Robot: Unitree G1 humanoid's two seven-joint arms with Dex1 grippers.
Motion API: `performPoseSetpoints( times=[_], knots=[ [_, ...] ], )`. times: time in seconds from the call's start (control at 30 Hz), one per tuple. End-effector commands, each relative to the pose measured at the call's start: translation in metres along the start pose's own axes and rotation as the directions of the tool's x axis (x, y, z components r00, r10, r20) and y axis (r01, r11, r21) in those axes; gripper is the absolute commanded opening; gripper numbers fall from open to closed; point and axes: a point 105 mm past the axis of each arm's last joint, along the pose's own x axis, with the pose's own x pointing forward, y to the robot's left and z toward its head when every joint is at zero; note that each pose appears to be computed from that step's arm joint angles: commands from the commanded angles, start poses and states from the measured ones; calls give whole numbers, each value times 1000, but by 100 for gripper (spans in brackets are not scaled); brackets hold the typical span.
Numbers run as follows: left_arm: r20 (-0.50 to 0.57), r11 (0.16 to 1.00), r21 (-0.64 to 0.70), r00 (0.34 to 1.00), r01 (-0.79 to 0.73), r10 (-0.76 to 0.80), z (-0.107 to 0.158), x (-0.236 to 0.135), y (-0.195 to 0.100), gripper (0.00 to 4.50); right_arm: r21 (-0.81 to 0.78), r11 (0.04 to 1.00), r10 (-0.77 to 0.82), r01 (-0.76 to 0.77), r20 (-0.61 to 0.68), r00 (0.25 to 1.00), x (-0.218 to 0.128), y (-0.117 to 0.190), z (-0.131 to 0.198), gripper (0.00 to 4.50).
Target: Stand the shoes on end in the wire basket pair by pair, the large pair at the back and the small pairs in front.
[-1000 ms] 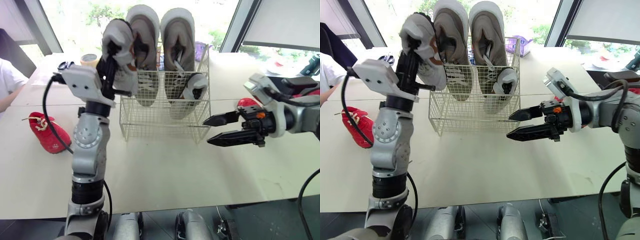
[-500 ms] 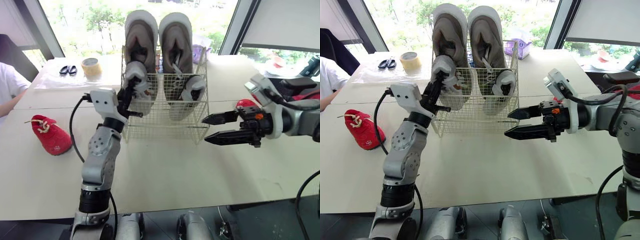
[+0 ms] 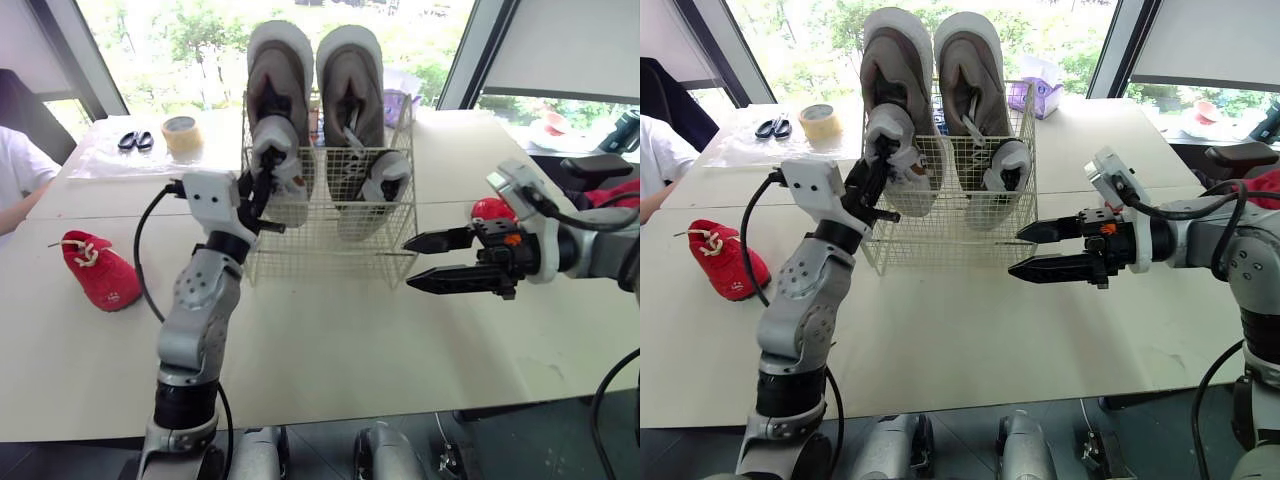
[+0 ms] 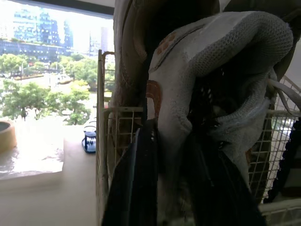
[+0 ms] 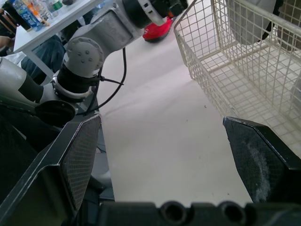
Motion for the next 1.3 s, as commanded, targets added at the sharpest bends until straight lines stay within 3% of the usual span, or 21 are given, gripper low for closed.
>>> performPoseSetpoints(
  times=[0.03,0.1,0.27,0.37,0.47,0.53,0.63,0.73,0.87,0.93,1.07,1.2,1.3],
  knots=[
    [4,998,-47,999,49,-49,10,-7,-2,279,-46,999,4,-3,28,1000,-1,4,7,450],
    [-49,995,-59,995,83,-86,6,-14,0,374,-41,999,4,-2,33,999,0,2,5,450],
    [-148,972,-124,965,199,-216,10,-39,5,374,-52,997,-48,50,52,998,1,-7,4,450],
    [-193,940,-168,925,297,-326,17,-54,2,374,-60,992,-102,111,138,985,-5,-13,19,450],
    [-207,895,-221,878,388,-432,26,-62,-5,446,-50,993,-95,110,233,968,-15,-7,36,450],
    [-225,865,-243,842,440,-491,29,-65,-12,446,-37,991,-114,129,279,953,-23,-6,44,450],
    [-303,846,-196,790,497,-534,26,-66,-21,446,1,981,-185,195,315,931,-38,-9,47,450],
    [-330,859,-112,797,500,-507,28,-55,-22,446,45,945,-320,325,345,883,-61,-14,45,450],
    [-396,842,-43,765,537,-508,18,-52,-19,446,40,811,-558,584,352,751,-88,-33,38,450],
    [-377,790,-131,707,599,-599,17,-55,-25,446,48,759,-611,650,399,684,-103,-38,36,450],
    [-213,675,-262,640,690,-738,32,-49,-39,446,86,683,-685,725,422,594,-119,-46,20,450],
    [-62,551,-341,566,762,-822,45,-48,-63,446,89,691,-678,717,425,600,-118,-44,9,450],
    [-9,540,-340,572,770,-820,47,-37,-77,446,51,672,-687,739,416,596,-112,-43,8,450]
  ],
)
